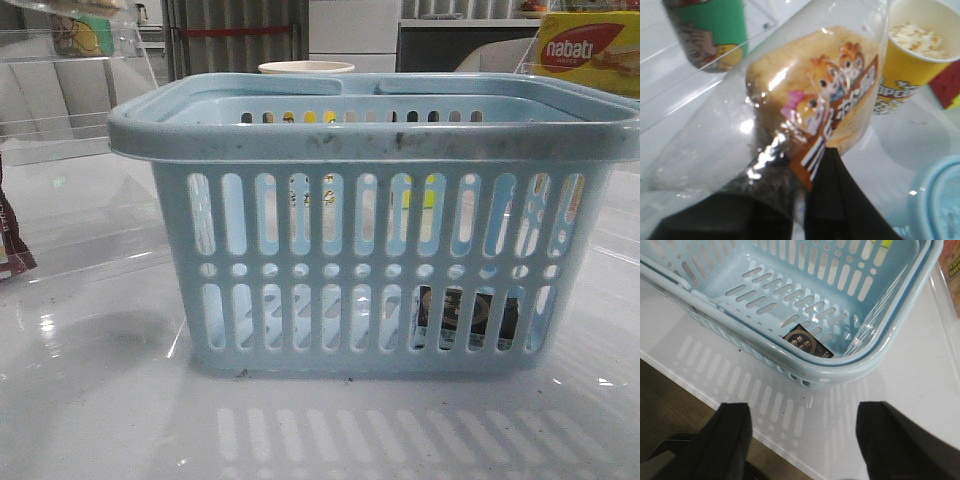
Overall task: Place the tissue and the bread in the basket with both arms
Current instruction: 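Grasp the packaged bread loaf on the shelf with the left gripper, then carry the bread over the basket and drop it in with the left gripper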
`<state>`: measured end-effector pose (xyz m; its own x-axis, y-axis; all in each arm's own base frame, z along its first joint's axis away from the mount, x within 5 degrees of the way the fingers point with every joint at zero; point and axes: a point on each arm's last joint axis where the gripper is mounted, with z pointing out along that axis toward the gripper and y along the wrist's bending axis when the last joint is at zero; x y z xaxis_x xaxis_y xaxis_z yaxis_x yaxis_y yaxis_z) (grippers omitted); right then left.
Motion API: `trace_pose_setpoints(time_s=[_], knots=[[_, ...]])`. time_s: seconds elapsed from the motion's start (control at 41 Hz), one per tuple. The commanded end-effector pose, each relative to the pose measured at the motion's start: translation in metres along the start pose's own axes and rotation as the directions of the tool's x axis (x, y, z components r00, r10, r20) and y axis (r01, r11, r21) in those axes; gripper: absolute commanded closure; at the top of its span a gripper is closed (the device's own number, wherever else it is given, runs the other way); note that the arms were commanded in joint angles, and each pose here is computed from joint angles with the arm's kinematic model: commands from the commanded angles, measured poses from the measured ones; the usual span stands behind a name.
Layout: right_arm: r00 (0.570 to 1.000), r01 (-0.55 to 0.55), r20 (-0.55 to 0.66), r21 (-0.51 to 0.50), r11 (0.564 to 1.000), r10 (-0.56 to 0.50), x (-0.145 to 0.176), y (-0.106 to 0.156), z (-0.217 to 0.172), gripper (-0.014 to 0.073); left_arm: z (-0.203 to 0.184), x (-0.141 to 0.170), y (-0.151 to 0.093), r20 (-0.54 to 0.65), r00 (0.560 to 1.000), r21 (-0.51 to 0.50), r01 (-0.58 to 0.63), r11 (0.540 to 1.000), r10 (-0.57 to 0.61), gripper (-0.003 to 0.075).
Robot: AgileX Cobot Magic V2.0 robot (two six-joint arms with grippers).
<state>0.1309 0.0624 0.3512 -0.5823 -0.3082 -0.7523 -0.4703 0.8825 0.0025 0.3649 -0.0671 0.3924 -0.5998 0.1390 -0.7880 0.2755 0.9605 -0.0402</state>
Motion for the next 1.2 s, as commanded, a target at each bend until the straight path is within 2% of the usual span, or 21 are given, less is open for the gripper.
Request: trace_pose_setpoints(time_s=[0.0,0.22,0.463,0.634,0.829,0.927,1.098,1.171], knots=[[0.995,0.011,0.096,0.018,1.0,-0.012,-0.011,-0.001,-0.008,0.0044,-0.045,-0.022,-0.029,0.16,0.985,0.047,-0.073,0.996,0.065,0.0628],[0.995,0.011,0.096,0.018,1.0,-0.012,-0.011,-0.001,-0.008,0.0044,-0.05,-0.011,-0.085,0.124,0.978,0.184,-0.19,0.964,0.169,0.0628],[0.995,0.011,0.096,0.018,1.0,-0.012,-0.011,-0.001,-0.008,0.0044,-0.027,0.03,-0.139,0.073,0.964,0.303,-0.266,0.915,0.256,0.0628],[0.995,0.011,0.096,0.018,1.0,-0.012,-0.011,-0.001,-0.008,0.0044,-0.004,0.054,-0.157,0.038,0.958,0.334,-0.282,0.9,0.286,0.0628],[0.995,0.011,0.096,0.018,1.0,-0.012,-0.011,-0.001,-0.008,0.0044,0.021,0.064,-0.161,-0.015,0.954,0.337,-0.276,0.9,0.298,0.0622],[0.995,0.011,0.096,0.018,1.0,-0.012,-0.011,-0.001,-0.008,0.0044,0.028,0.067,-0.162,-0.032,0.953,0.338,-0.274,0.901,0.301,0.0563],[0.995,0.011,0.096,0.018,1.0,-0.012,-0.011,-0.001,-0.008,0.0044,0.029,0.068,-0.163,-0.037,0.957,0.346,-0.259,0.902,0.289,0.0361],[0.995,0.011,0.096,0.018,1.0,-0.012,-0.011,-0.001,-0.008,0.0044,0.029,0.068,-0.163,-0.037,0.957,0.347,-0.257,0.902,0.287,0.0302]])
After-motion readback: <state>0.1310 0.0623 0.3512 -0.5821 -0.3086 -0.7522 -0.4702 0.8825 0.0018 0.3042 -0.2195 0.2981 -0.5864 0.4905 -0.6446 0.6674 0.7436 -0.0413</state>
